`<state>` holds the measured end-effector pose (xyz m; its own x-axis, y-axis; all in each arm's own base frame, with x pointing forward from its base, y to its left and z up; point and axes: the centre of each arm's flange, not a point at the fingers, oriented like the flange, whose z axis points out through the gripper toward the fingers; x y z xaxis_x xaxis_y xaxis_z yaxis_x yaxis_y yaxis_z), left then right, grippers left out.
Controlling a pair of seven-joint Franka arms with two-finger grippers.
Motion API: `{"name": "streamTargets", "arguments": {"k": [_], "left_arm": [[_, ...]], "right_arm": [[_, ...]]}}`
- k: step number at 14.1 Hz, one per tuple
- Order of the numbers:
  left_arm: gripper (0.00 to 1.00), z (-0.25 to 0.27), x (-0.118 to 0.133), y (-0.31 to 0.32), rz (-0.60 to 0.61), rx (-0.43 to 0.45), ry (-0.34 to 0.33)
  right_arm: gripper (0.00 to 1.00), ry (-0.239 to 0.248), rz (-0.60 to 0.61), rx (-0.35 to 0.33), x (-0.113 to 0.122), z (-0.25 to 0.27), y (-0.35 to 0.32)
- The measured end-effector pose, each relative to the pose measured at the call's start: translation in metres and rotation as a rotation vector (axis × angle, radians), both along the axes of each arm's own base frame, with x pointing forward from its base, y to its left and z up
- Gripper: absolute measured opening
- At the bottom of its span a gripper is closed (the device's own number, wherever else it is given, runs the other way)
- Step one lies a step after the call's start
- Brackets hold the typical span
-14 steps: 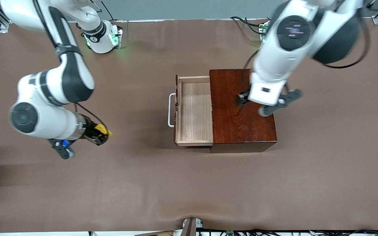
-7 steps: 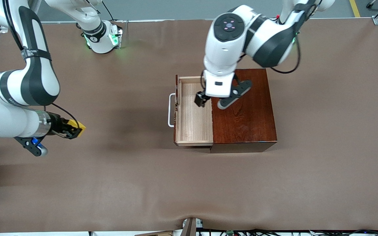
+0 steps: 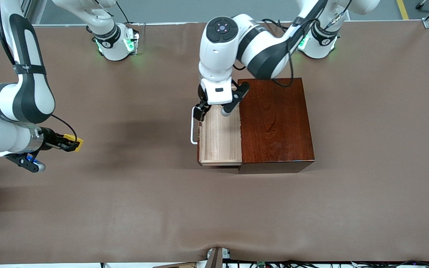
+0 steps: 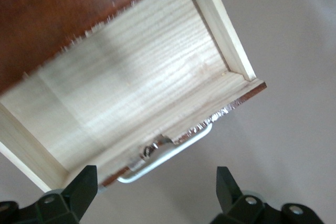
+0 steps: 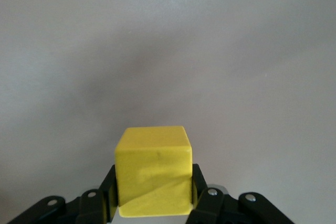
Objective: Open drawer, take yellow block, close drawer
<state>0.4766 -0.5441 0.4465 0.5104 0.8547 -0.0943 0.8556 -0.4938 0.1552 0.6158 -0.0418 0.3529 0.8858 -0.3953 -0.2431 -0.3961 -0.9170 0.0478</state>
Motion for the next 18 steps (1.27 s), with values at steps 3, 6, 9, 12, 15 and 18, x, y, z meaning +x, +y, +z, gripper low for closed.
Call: {"name": "streamTargets", "arguments": {"k": [3,6,9,12,15,18], "left_arm": [[1.0,-0.021,-0.004,-0.022,0.182,-0.004,0.011],[1.0,-0.038,-0.008,-0.042,0.417,-0.018,-0.046],[1.0,-0.052,-0.019,-0.058,0.588,-0.027,-0.082],[1.0,-0.06,-0.022,-0.066,0.627,-0.058,-0.086],[1.0,-0.074,-0.019,-0.07,0.62,-0.075,-0.094],[1.0,-0.087,-0.02,-0.073,0.605,-0.075,-0.067]], "right_arm": [[0.56,-0.008,0.11,0.03,-0.017,-0.03,-0.035],[0.56,-0.034,0.186,0.023,-0.033,-0.061,-0.06],[0.56,-0.035,0.195,0.021,-0.043,-0.078,-0.064],[0.56,-0.06,0.191,0.01,-0.051,-0.103,-0.068],[0.56,-0.058,0.186,0.007,-0.06,-0.133,-0.071],[0.56,-0.047,0.195,0.011,-0.063,-0.153,-0.071]]}}
